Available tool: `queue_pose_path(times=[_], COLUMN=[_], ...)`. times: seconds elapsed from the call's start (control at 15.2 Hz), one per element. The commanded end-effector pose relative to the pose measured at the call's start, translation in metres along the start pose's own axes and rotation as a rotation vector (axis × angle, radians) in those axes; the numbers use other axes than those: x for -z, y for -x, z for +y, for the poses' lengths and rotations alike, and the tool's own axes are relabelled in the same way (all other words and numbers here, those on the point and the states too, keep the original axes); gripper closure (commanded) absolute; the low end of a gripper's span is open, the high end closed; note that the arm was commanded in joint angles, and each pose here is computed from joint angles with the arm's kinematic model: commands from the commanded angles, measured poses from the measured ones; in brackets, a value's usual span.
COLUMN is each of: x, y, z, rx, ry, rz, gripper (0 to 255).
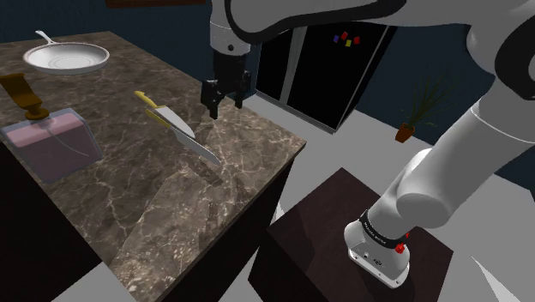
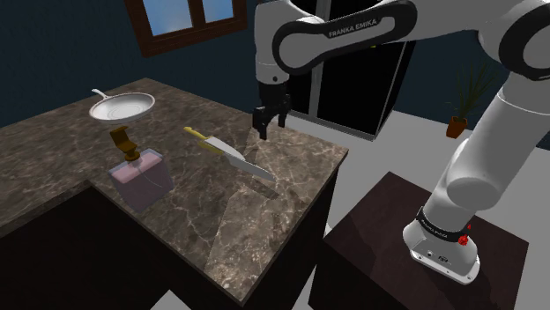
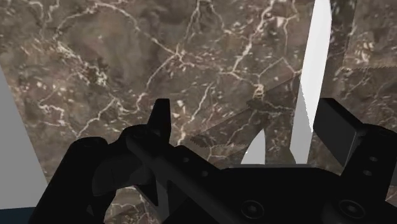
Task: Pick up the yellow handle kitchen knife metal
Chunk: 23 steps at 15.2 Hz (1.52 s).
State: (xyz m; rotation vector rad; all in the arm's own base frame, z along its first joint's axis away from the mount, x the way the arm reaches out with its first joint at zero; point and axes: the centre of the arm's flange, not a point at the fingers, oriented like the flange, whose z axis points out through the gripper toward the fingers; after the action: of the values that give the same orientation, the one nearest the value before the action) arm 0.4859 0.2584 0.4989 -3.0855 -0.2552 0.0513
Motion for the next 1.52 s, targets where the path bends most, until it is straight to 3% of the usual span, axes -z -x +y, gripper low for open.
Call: queue_pose_path(times=[0.0, 0.59, 1.19, 1.25, 1.45], x=[-0.011, -0.060, -0.100, -0.100, -0.100], y=[-0.018, -0.092, -0.093, -0.093, -0.093], z=[-0.014, -0.096, -0.094, -0.094, -0.094], rx=[0.008, 0.046, 0.046, 0.046, 0.046], ry=[0.009, 0.050, 0.050, 0.050, 0.050], rz=[0.001, 0.006, 0.006, 0.006, 0.006], gripper=[0, 0, 0, 255, 255])
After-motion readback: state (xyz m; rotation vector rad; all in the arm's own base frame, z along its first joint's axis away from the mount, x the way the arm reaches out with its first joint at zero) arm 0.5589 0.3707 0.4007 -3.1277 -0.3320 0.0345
